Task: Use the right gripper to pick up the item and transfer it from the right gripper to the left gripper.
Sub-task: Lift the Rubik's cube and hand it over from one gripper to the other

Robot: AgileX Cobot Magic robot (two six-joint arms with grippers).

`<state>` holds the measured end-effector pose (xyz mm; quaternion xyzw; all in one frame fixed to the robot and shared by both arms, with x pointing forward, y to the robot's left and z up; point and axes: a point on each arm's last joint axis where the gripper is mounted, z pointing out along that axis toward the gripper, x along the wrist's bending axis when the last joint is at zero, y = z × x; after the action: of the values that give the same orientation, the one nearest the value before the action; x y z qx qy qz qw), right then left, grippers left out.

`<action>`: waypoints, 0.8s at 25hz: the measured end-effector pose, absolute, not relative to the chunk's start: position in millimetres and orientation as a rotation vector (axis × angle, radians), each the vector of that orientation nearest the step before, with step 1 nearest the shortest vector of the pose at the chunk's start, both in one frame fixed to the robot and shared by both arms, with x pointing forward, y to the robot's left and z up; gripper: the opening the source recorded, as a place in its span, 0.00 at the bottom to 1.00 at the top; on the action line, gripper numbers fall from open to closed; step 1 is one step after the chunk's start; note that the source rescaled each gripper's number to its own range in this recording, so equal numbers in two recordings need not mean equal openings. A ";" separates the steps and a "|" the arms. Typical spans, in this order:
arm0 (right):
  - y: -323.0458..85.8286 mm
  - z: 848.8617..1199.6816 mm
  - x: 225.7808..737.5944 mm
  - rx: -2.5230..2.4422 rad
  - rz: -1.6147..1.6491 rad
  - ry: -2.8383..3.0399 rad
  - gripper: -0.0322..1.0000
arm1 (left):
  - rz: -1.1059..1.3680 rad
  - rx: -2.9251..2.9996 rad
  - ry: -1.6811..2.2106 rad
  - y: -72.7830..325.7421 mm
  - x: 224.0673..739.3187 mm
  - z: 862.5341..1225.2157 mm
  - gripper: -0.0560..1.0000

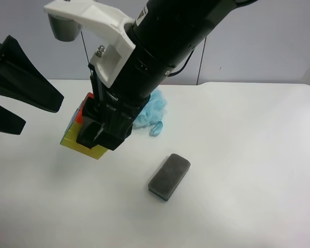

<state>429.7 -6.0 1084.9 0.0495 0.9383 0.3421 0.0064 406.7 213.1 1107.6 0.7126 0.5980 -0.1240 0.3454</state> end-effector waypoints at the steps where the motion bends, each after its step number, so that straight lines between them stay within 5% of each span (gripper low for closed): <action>1: -6.7 1086.7 429.1 0.152 1.075 2.931 0.04 | -0.329 1.844 1.550 212.6 406.6 1108.0 1.00; 20: 10.7 1096.5 401.3 0.005 1.143 2.864 0.04 | -0.423 1.814 1.572 209.5 402.4 1109.5 1.00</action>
<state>401.3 10.7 1096.5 0.0017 0.9283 0.3706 0.0292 402.4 209.5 1109.5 0.6986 0.6053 -0.1629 0.3451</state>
